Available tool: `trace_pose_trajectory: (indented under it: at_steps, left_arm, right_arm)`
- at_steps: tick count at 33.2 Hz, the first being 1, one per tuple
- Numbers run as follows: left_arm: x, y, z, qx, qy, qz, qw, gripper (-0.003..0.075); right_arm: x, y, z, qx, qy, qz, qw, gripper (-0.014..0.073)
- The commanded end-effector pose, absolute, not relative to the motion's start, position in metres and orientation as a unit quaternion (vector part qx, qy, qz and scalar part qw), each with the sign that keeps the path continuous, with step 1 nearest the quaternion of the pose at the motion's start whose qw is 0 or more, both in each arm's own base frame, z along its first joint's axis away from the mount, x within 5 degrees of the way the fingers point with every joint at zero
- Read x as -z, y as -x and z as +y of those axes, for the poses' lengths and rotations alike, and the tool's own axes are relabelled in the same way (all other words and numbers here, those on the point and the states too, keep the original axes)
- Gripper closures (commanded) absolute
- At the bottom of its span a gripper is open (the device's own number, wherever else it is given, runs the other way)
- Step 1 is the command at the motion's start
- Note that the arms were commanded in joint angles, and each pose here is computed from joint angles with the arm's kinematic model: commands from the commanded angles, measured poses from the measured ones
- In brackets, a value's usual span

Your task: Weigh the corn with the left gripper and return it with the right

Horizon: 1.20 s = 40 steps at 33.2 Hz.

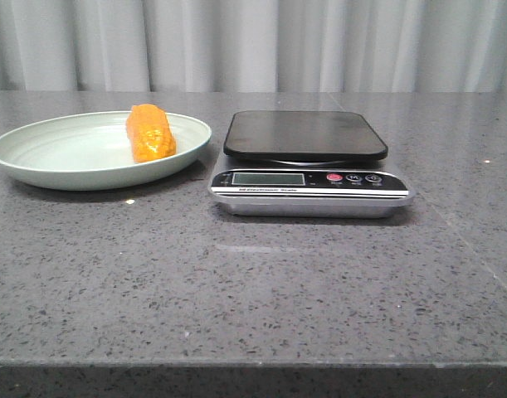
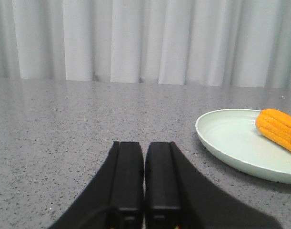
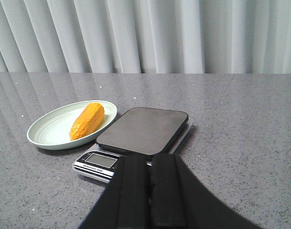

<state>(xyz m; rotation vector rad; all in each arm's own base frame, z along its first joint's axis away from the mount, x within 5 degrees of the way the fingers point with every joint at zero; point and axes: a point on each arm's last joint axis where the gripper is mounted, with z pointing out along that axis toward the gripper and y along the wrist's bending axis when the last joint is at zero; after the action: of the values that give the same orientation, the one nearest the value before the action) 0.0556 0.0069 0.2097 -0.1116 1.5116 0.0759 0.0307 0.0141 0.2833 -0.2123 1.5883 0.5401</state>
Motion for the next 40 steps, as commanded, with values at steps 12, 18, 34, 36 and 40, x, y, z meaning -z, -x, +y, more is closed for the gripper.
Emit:
trace_pose_trajectory:
  at_steps: [12,18,34,36,40]
  left_arm:
    - [-0.215,-0.054,0.005,-0.03,0.034,0.65,0.758,0.0586]
    - [-0.215,-0.054,0.005,-0.03,0.034,0.65,0.758,0.0586]
    - [-0.215,-0.054,0.005,-0.03,0.034,0.65,0.758,0.0586]
    - [-0.215,-0.054,0.005,-0.03,0.034,0.65,0.758,0.0586]
    - [-0.215,-0.054,0.005,-0.03,0.034,0.65,0.758,0.0586]
  right_arm:
    - [-0.299,-0.029,0.014,-0.246,0.097,0.666,0.697,0.0454]
    - [-0.299,-0.029,0.014,-0.246,0.097,0.666,0.697,0.0454]
    - [-0.295,-0.031,0.015,-0.243,0.097,0.669,0.696,0.0454]
    - [-0.291,-0.033,0.014,-0.23,0.087,0.673,0.697,0.0454]
    - [-0.273,-0.043,0.013,-0.187,0.039,0.673,0.715,0.0454]
